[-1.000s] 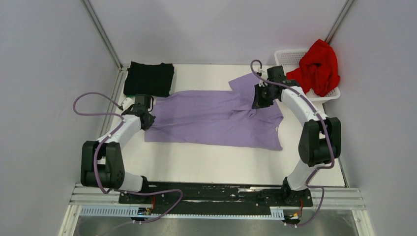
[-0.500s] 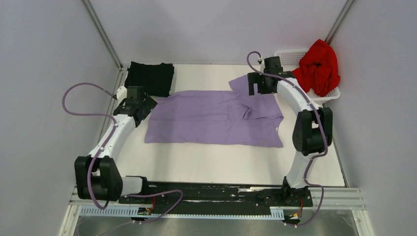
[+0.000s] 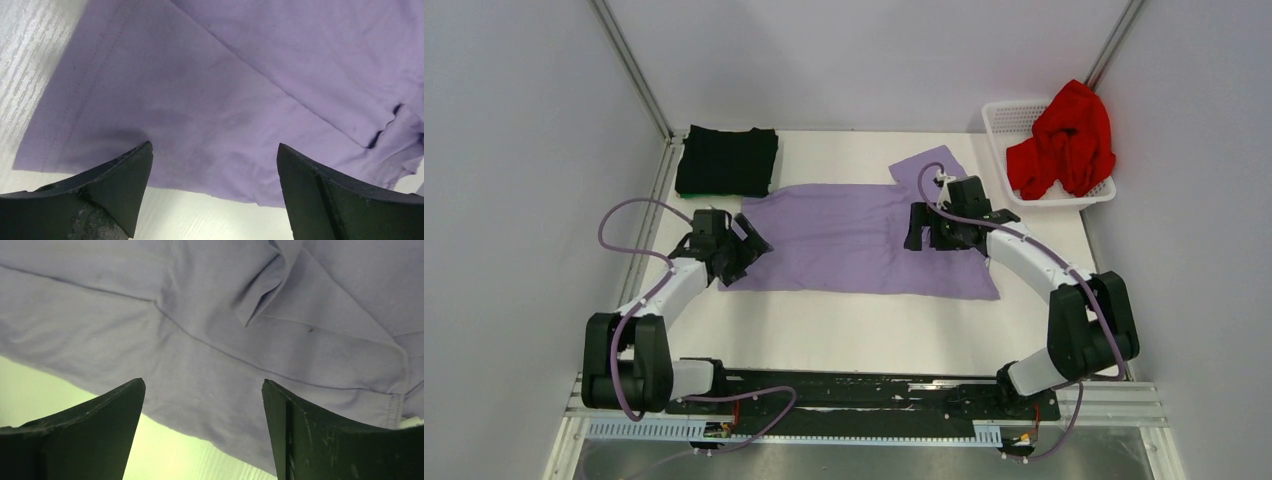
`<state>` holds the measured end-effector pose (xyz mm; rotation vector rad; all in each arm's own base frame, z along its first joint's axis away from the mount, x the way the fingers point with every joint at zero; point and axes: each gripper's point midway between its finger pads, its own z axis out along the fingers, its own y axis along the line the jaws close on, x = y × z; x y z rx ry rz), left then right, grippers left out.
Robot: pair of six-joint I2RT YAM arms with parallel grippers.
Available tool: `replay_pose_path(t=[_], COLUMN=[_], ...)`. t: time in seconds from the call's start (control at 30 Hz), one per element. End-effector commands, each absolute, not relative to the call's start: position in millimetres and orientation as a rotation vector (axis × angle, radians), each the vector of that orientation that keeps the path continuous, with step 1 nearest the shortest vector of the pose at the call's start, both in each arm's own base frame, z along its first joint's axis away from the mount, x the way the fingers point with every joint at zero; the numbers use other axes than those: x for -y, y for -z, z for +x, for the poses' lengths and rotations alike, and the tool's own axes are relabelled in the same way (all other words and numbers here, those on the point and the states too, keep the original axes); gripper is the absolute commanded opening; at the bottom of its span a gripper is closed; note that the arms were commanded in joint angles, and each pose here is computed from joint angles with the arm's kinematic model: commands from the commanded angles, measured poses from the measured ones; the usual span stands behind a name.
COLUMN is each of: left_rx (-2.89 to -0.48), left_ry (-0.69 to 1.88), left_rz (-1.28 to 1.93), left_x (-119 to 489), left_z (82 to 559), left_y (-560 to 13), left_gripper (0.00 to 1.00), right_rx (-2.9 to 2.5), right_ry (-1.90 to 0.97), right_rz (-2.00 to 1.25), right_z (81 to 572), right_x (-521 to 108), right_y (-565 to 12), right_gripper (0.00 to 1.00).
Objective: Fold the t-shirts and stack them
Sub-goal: Fold the flattened tshirt in 1/3 of the way
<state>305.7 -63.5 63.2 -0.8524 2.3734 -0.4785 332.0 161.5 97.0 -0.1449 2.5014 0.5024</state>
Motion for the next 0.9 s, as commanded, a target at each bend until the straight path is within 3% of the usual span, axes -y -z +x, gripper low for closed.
replay_pose_path(t=[0.0,0.1,0.43,0.63,0.73,0.87], left_rx=[-2.361,-2.39,-2.453,-2.443,-2.442,-2.448], left_ry=[0.505,0.464,0.307,0.236,0.22,0.187], left_rz=[-0.795,-0.811,-0.855,-0.863,-0.868,-0.875], left_x=[66.7,62.9,45.7,36.2,33.9,29.8], left_z=[318.0,317.0,312.6,310.4,309.4,306.7], left_y=[-55.5,-42.0,-22.1,-25.2,-25.9,-26.5], left_gripper=[1.0,1.0,1.0,1.0,1.0,1.0], right_rx=[-2.438,-2.48,-2.523,-2.546,-2.552,-2.544], right_ry=[-0.327,-0.283,-0.24,-0.217,-0.229,-0.132], right_rz=[-0.146,-0.149,-0.125,-0.129,-0.154,-0.213], right_z=[367.8,380.5,409.0,412.7,413.6,421.7], right_x=[-146.1,-145.8,-150.6,-148.7,-151.3,-140.8], right_y=[-94.2,-76.2,-53.8,-44.5,-43.8,-47.7], right_gripper=[0.82,0.63,0.41,0.19,0.01,0.0])
